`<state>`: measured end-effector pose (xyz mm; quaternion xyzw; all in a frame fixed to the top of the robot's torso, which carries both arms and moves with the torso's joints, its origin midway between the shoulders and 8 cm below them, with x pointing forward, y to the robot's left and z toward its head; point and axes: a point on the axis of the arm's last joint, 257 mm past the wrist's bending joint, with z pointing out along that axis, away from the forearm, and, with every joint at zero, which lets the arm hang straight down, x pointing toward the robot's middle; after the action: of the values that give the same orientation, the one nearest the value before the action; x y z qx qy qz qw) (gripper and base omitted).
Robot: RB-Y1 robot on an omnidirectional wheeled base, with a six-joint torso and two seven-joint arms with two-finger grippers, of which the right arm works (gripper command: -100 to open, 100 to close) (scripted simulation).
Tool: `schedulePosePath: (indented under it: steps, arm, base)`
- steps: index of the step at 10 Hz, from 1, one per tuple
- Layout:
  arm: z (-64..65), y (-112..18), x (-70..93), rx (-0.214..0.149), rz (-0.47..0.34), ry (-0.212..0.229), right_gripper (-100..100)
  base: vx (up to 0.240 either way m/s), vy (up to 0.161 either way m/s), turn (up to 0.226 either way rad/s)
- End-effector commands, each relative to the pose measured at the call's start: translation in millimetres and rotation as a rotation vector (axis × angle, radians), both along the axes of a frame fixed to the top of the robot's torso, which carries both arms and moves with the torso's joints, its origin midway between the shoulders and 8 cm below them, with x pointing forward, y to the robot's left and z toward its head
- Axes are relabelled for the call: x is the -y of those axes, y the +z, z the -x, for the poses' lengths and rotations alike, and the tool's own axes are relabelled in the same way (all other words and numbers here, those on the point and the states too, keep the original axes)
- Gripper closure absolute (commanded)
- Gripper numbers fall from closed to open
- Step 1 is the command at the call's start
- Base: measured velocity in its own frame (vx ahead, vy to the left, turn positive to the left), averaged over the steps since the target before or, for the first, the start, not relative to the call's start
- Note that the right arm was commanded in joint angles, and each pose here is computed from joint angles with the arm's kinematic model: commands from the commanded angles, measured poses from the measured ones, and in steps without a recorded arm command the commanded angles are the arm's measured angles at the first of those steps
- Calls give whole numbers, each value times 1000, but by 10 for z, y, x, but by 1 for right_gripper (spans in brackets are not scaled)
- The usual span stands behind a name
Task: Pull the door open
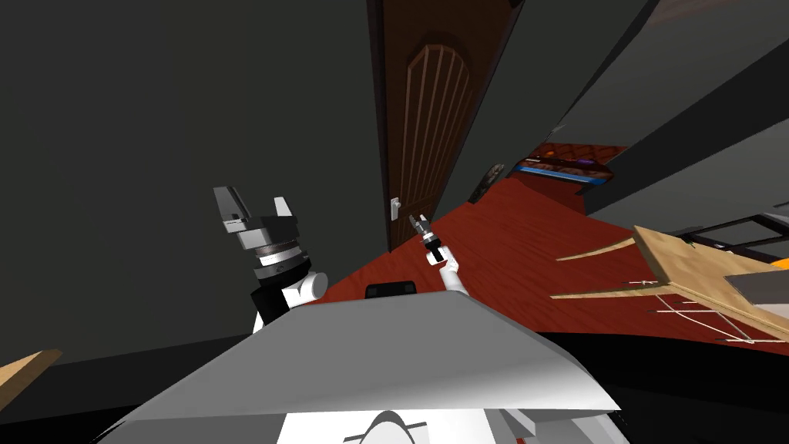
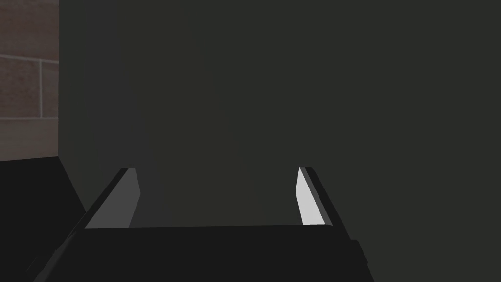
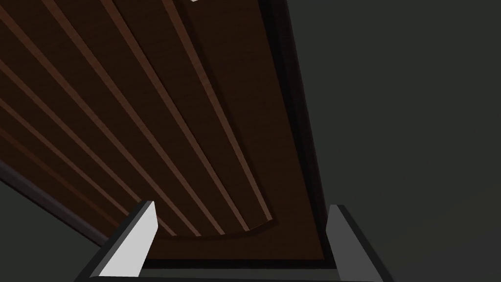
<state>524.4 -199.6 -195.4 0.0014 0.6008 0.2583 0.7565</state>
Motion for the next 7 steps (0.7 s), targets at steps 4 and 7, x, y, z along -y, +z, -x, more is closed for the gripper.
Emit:
schedulePosePath:
  steps: [4, 7]
  arm:
    - [-161, -335, -45, -48, 129, 1, -100]
    - [-239, -496, -67, -70, 194, 5, -100]
  base:
    - [73, -55, 87]
    - [36, -30, 48]
